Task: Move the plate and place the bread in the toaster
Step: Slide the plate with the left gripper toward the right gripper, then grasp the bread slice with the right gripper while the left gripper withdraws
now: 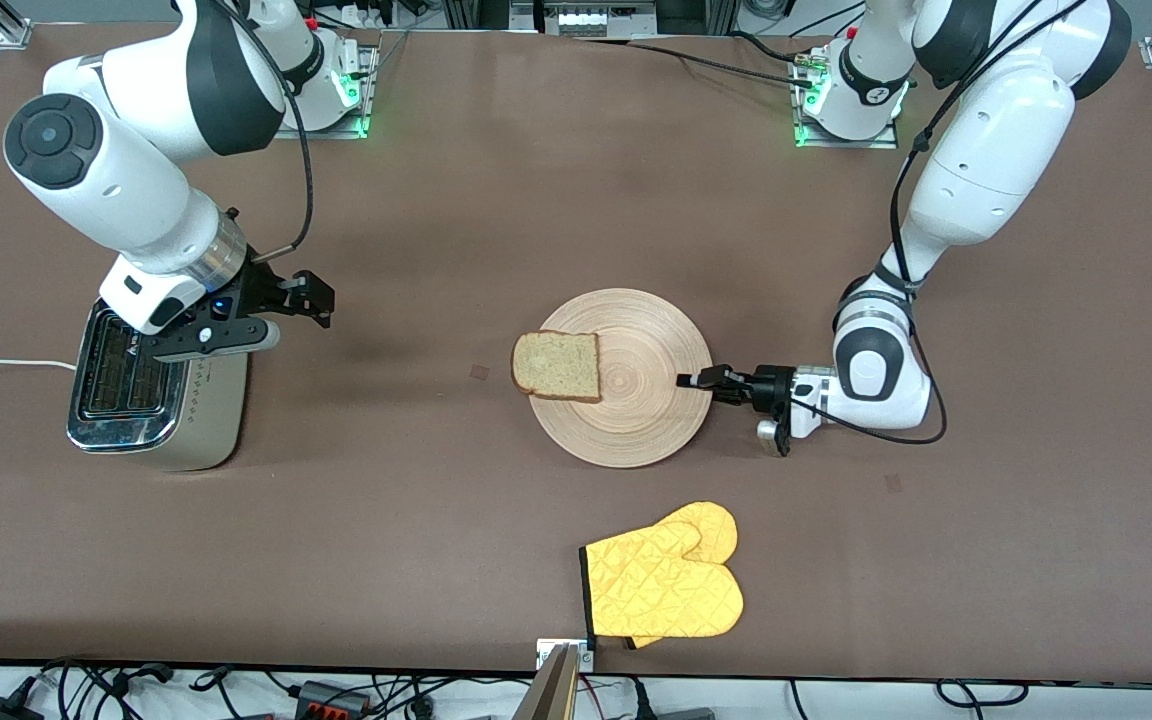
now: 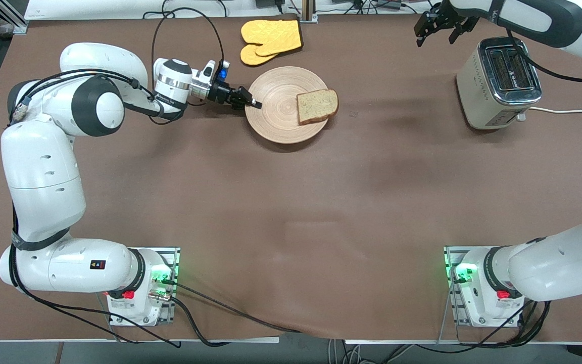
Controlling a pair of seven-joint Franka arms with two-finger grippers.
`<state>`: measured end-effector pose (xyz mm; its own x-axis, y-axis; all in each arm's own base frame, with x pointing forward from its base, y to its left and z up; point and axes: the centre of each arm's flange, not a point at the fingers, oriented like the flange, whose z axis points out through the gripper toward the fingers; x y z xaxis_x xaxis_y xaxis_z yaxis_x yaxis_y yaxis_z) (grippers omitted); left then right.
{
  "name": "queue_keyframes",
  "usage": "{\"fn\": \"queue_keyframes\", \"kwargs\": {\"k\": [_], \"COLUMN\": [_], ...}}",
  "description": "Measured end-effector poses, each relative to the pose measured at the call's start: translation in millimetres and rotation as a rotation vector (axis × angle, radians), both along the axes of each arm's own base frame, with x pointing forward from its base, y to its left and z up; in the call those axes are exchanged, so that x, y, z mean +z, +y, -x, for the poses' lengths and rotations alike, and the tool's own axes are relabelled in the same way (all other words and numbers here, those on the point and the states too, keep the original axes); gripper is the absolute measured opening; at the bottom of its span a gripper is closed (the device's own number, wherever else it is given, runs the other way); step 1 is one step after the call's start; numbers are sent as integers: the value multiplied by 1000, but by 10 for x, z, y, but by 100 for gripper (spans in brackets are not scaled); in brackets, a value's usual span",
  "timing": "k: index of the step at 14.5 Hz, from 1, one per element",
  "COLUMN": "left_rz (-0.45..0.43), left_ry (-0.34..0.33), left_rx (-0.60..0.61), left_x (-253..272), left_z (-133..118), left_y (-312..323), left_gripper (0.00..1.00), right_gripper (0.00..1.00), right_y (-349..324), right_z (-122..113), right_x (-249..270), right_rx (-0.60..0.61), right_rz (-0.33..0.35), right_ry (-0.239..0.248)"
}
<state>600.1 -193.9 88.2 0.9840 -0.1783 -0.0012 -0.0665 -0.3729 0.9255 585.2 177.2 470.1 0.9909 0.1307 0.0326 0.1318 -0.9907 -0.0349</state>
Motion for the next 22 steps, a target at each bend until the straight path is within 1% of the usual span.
{"fn": "queue_keyframes", "kwargs": {"k": [3, 7, 8, 9, 10, 11, 12, 14, 16, 17, 18, 20, 22], "left_rz": [-16, -16, -17, -17, -17, -16, -15, -9, -10, -16, -28, -80, -140], "left_ry": [-11, -8, -8, -8, -8, -8, -9, -10, -24, -35, -52, -105, -169], "left_rx": [-2, -12, -15, -16, -16, -18, -21, -25, -20, -13, -17, -86, -179], "left_x": [12, 11, 11, 11, 11, 12, 15, 32, 107, 157, 214, 386, 672], "left_z": [6, 54, 61, 64, 65, 69, 75, 80, 38, -5, -53, -163, -327], "left_y": [-89, -240, -260, -269, -271, -283, -302, -331, -302, -237, -142, 169, 635], "left_gripper": [8, 8, 8, 8, 9, 13, 23, 42, 59, 70, 79, 99, 100], "right_gripper": [100, 100, 100, 100, 100, 100, 100, 100, 100, 100, 100, 100, 100], "right_y": [146, 528, 670, 790, 888, 941, 952, 933, 960, 981, 999, 1023, 1065], "right_z": [19, 80, 110, 138, 156, 162, 151, 123, 109, 101, 92, 78, 61], "right_x": [-91, -352, -463, -579, -695, -804, -904, -1060, -1215, -1317, -1430, -1628, -1838], "right_rx": [15, -86, -120, -156, -196, -224, -246, -278, -343, -373, -394, -418, -475], "right_rz": [1, 8, 8, -9, -44, -79, -100, -119, -182, -215, -232, -242, -294], "right_ry": [12, 52, 70, 97, 134, 173, 202, 238, 298, 329, 349, 373, 411]}}
